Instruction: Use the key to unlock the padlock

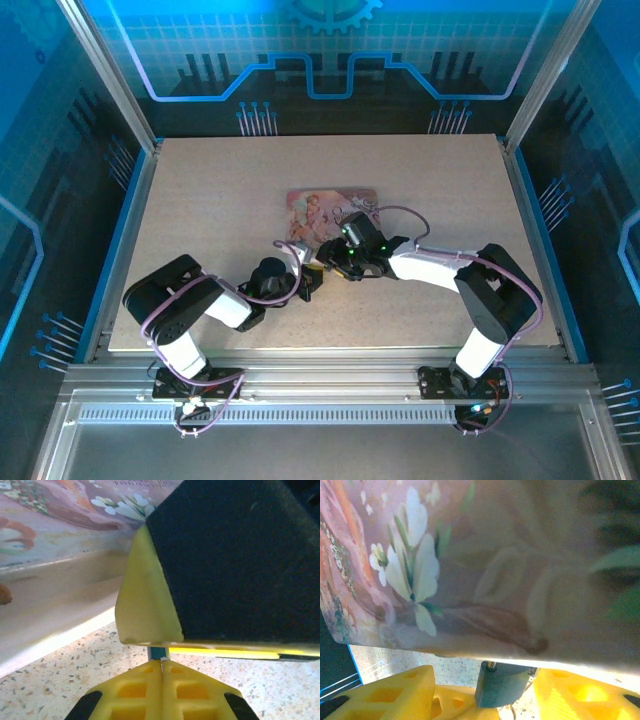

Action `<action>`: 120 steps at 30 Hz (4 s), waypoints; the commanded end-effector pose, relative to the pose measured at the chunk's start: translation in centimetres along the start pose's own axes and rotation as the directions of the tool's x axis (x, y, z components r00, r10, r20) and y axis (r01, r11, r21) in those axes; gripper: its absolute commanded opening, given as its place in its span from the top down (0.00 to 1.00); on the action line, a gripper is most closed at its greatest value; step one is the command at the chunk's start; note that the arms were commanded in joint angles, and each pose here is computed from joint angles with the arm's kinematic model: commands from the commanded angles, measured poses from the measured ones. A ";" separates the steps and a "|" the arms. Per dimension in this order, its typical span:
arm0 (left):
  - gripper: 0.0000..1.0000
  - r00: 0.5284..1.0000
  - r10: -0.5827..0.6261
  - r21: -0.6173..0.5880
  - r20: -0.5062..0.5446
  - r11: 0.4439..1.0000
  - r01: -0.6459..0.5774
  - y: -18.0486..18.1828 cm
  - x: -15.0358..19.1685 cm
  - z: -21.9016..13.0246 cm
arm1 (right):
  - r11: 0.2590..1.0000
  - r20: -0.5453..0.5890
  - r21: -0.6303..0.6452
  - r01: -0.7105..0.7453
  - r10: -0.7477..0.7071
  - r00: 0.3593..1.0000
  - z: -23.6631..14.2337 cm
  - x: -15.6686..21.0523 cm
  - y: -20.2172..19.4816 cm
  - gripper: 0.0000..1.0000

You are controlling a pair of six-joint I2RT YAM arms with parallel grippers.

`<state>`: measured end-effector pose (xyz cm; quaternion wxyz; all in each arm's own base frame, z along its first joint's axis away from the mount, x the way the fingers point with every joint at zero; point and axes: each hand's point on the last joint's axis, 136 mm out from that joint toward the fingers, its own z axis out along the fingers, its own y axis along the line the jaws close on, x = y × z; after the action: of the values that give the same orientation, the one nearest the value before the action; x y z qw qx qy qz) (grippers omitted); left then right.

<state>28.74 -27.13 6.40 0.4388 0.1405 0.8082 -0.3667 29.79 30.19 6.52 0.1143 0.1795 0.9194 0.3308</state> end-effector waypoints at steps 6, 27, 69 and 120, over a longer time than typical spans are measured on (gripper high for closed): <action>1.00 0.989 -0.118 0.129 0.094 0.986 0.106 -2.2 -2.4 0.2 | 0.999 -0.012 0.024 -0.047 0.047 0.999 -0.2 1.3 -1.2 0.55; 1.00 0.981 -0.164 0.144 0.106 0.978 0.148 -2.2 -2.5 0.1 | 0.993 0.032 0.057 -0.105 0.103 0.994 -0.1 1.9 -2.7 0.74; 0.61 0.993 -0.119 0.060 0.021 0.991 0.117 -1.0 -1.4 0.1 | 0.639 -0.141 0.617 0.459 -0.484 0.863 -7.9 0.6 -7.8 1.00; 0.61 0.992 -0.123 0.065 -0.023 0.990 0.125 -1.1 -1.6 -1.4 | 0.893 0.204 0.269 0.360 -0.418 0.885 1.2 -0.7 -5.1 0.90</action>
<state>28.26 -26.79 8.38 0.4014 0.0981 0.8099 -0.4162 29.29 26.91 2.30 0.2758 0.0312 0.9460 0.1677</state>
